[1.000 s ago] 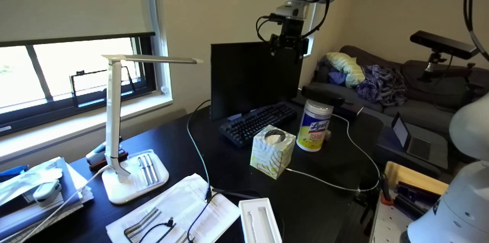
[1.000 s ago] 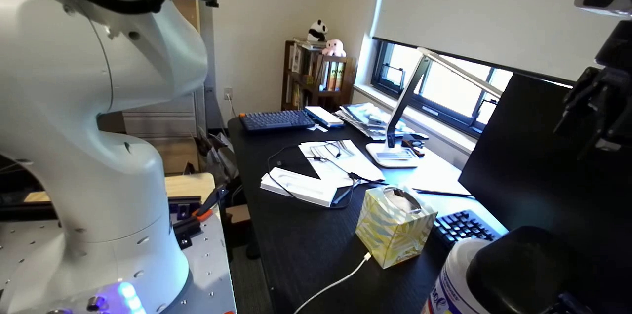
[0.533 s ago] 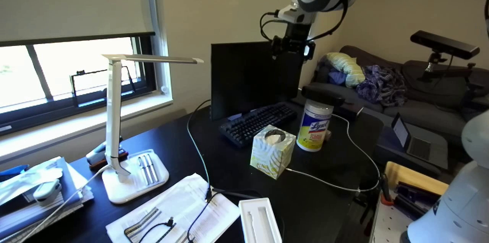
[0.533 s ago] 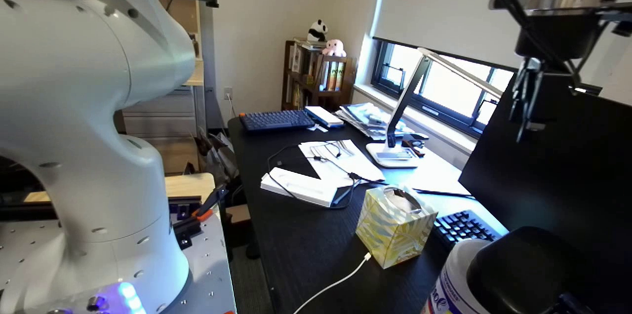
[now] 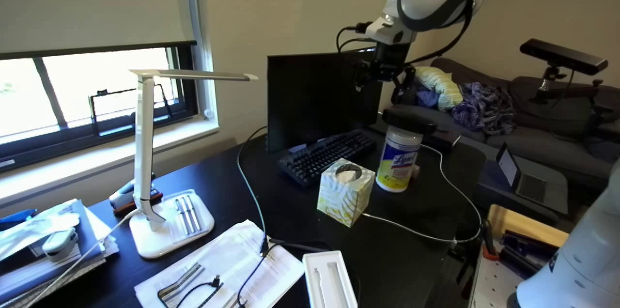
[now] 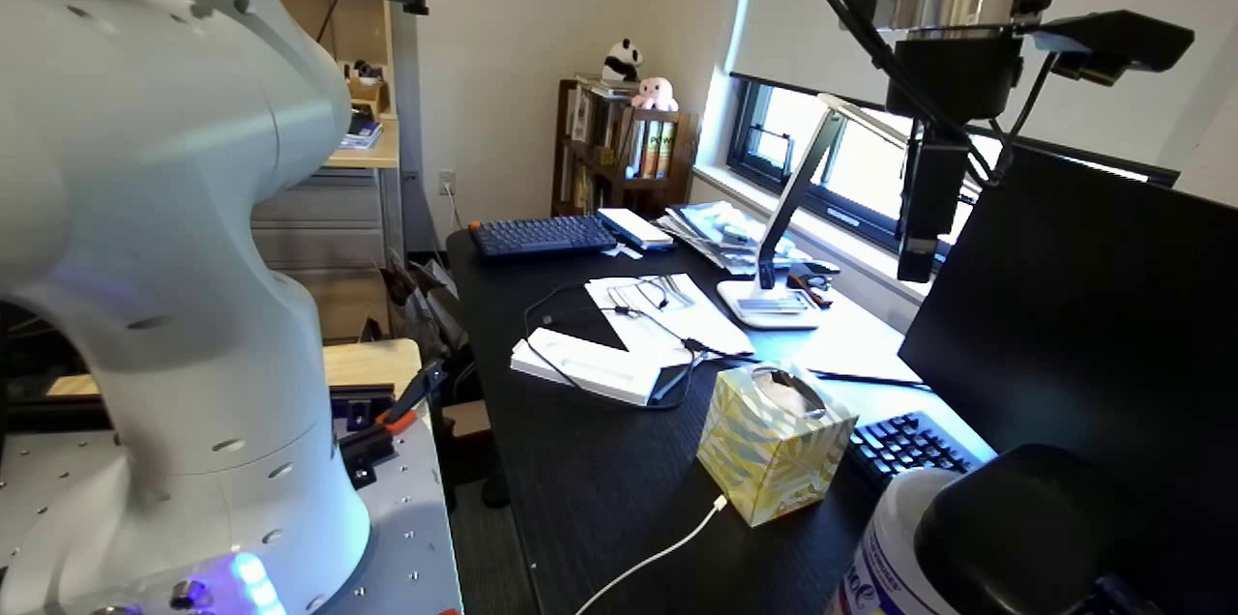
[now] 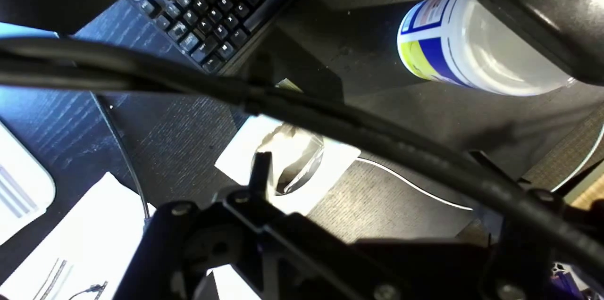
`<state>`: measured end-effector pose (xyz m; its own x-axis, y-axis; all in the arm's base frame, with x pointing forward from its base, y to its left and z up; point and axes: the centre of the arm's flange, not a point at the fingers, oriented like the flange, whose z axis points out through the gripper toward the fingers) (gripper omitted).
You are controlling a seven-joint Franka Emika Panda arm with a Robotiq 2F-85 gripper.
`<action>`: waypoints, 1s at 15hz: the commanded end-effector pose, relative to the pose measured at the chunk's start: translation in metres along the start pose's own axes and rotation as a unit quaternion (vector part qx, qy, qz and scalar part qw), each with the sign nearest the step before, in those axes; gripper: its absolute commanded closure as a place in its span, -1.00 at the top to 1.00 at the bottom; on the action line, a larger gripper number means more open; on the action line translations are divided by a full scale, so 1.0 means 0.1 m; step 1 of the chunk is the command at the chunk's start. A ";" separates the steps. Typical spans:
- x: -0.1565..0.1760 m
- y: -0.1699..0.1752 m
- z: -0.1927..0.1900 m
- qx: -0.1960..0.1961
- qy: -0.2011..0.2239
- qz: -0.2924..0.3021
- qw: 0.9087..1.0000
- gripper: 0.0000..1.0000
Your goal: Pick up the white charger and move it from the left side of the laptop to the right side
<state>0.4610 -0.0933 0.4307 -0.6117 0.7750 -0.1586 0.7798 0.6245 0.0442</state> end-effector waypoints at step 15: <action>1.22 -0.28 0.83 -0.034 0.058 0.319 0.945 1.00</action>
<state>0.3755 -0.0243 0.3278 -0.0320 0.9990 0.0310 0.9868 0.0267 0.1599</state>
